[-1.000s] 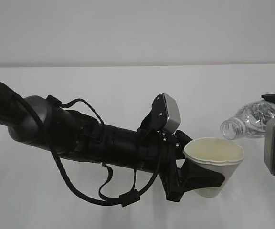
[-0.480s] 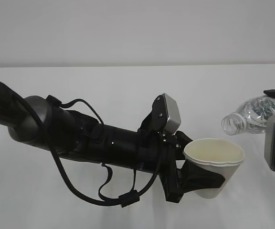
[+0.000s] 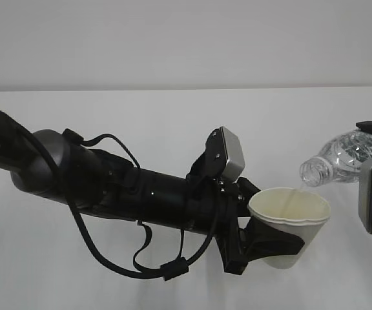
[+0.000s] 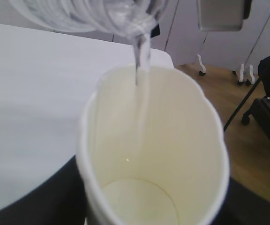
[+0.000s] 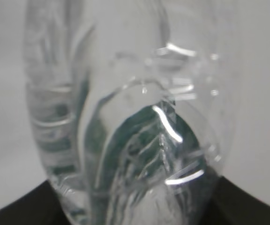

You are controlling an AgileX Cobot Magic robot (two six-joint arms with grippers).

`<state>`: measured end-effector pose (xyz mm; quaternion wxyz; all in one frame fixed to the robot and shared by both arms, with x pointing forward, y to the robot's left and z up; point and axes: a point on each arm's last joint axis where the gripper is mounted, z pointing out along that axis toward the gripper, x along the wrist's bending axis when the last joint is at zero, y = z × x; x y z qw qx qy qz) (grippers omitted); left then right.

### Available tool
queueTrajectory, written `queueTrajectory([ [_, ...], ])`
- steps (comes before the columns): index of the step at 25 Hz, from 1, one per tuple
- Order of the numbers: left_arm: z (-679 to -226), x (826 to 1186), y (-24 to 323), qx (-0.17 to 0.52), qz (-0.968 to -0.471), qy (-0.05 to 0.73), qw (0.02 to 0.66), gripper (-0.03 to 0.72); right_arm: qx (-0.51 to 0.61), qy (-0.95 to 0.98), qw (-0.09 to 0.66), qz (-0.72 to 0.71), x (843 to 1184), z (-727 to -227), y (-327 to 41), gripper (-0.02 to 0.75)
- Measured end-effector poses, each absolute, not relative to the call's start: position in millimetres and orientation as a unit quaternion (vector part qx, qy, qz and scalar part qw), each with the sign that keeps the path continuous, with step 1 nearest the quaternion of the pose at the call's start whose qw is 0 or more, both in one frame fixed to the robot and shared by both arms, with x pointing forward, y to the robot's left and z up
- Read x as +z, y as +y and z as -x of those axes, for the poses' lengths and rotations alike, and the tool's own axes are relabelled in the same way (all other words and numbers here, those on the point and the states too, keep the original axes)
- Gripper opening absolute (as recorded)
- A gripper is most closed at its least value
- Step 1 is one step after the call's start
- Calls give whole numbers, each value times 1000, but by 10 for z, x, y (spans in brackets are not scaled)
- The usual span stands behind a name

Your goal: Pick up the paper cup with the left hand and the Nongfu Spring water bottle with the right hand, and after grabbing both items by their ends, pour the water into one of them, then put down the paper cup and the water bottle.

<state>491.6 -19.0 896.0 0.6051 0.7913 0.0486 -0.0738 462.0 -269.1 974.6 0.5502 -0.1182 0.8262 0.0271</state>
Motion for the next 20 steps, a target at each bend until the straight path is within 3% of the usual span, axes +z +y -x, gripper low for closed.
queueTrajectory([
  [20, -4913, 8959, -190, -74, -792, 47, 604, 430, 19, 824, 550, 131, 9746, -4620, -2691, 404],
])
